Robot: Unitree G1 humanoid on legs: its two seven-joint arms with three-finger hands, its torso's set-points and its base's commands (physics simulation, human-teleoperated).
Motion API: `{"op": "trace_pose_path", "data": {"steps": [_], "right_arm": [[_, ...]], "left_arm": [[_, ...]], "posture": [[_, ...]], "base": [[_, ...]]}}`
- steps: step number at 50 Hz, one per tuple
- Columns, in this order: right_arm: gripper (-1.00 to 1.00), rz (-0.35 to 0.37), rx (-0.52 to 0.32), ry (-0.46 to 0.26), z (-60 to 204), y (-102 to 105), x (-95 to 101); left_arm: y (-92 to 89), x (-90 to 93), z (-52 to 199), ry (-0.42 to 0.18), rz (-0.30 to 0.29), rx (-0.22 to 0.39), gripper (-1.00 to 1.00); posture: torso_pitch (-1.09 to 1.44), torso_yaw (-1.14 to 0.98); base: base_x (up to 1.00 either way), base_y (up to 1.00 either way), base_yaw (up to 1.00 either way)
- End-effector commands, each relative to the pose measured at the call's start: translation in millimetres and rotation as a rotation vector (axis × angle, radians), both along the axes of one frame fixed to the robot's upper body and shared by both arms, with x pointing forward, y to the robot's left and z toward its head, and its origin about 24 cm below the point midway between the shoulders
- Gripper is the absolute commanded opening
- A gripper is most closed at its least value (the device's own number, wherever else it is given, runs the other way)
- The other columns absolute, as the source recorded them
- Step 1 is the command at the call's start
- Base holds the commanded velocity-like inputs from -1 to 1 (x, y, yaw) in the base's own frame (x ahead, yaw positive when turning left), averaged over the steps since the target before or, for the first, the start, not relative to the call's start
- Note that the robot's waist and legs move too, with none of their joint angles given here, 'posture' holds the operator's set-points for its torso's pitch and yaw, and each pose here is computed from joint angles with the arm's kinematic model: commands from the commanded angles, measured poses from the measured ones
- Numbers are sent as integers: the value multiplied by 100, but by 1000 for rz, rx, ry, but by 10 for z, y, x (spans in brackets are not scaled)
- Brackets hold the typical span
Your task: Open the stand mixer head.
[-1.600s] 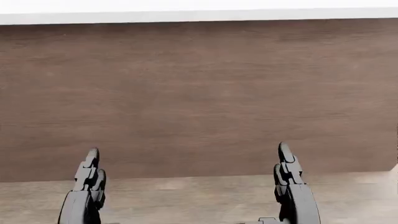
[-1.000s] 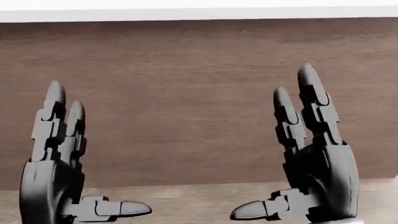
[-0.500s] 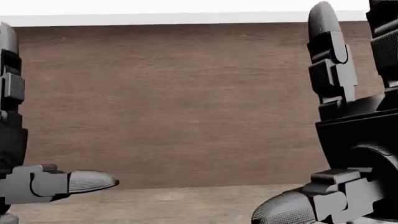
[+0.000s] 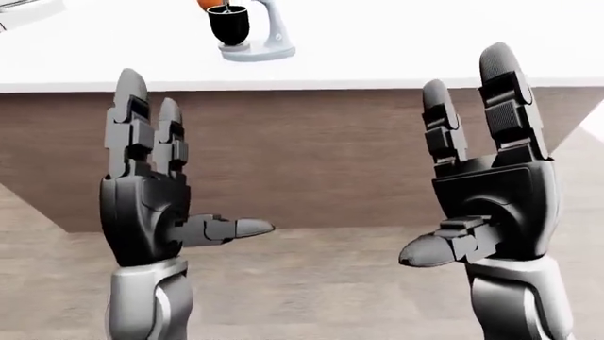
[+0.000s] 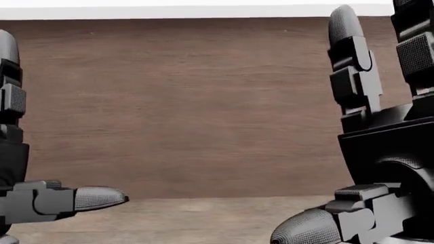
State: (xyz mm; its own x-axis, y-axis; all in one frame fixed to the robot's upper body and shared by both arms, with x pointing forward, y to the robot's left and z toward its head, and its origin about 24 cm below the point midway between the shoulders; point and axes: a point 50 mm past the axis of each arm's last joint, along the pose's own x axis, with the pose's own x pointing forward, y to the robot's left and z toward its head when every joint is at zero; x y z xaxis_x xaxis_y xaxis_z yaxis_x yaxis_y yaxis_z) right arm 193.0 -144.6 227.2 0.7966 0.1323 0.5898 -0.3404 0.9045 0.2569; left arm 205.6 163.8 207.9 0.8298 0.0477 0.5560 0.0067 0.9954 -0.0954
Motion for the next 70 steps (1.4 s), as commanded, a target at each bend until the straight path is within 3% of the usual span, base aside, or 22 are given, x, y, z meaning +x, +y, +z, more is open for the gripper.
{"op": "trace_pose_path", "data": {"steps": [1, 11, 39, 70], "right_arm": [[100, -21, 6, -67, 94, -35, -58], [100, -16, 23, -39, 83, -44, -40], [100, -29, 0, -61, 73, -32, -53], [100, -18, 19, -78, 96, -44, -85]], "left_arm": [[-54, -69, 119, -82, -27, 4, 100], [-57, -66, 117, -79, -30, 7, 100], [-55, -63, 117, -79, -29, 6, 100], [-60, -68, 116, -78, -29, 9, 100]], "posture": [[0, 0], [0, 0], [0, 0], [0, 0]], "base": [[0, 100, 0], [0, 36, 0], [0, 30, 0], [63, 0, 0]]}}
